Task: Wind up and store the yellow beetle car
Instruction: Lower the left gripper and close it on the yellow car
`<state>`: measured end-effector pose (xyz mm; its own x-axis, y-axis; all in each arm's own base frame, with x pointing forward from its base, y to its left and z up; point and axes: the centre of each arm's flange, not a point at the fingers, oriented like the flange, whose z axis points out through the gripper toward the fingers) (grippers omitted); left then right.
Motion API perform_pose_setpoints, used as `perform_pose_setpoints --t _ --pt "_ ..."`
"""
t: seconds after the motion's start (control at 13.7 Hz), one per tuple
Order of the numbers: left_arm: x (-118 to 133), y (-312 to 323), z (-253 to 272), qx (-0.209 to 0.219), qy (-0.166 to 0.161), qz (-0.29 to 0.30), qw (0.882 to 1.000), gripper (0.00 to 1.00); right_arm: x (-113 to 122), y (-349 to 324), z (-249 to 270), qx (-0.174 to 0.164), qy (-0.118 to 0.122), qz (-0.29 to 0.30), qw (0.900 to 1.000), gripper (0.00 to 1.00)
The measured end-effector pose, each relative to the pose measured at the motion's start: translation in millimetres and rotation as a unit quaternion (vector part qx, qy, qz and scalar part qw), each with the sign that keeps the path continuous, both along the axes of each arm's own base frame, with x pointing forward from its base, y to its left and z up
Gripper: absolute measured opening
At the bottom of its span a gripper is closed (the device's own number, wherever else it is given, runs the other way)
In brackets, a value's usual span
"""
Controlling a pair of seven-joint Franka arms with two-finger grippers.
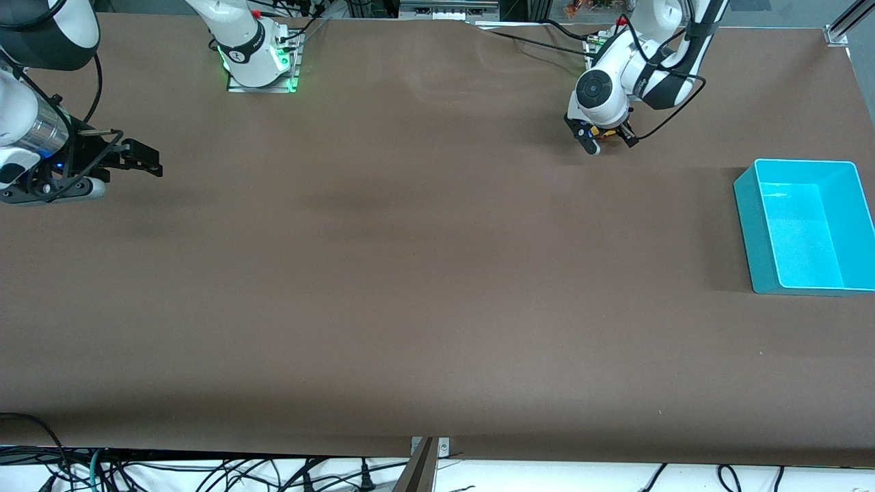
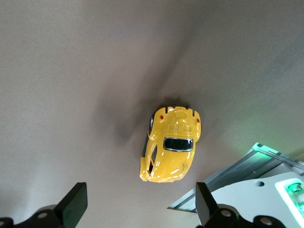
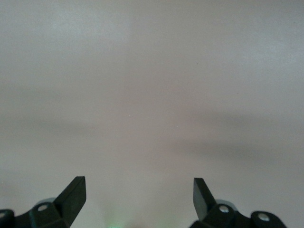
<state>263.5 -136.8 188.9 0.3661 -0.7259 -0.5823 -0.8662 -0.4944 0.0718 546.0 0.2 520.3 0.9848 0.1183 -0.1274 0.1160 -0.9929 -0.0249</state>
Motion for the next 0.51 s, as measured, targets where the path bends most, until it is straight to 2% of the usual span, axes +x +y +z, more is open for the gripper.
perform_pose_setpoints --t 0.51 --pt "-4 -3 -14 -0.025 0.027 -0.028 0.999 1.0 0 0 0 0.0 0.001 0.0 1.0 1.0"
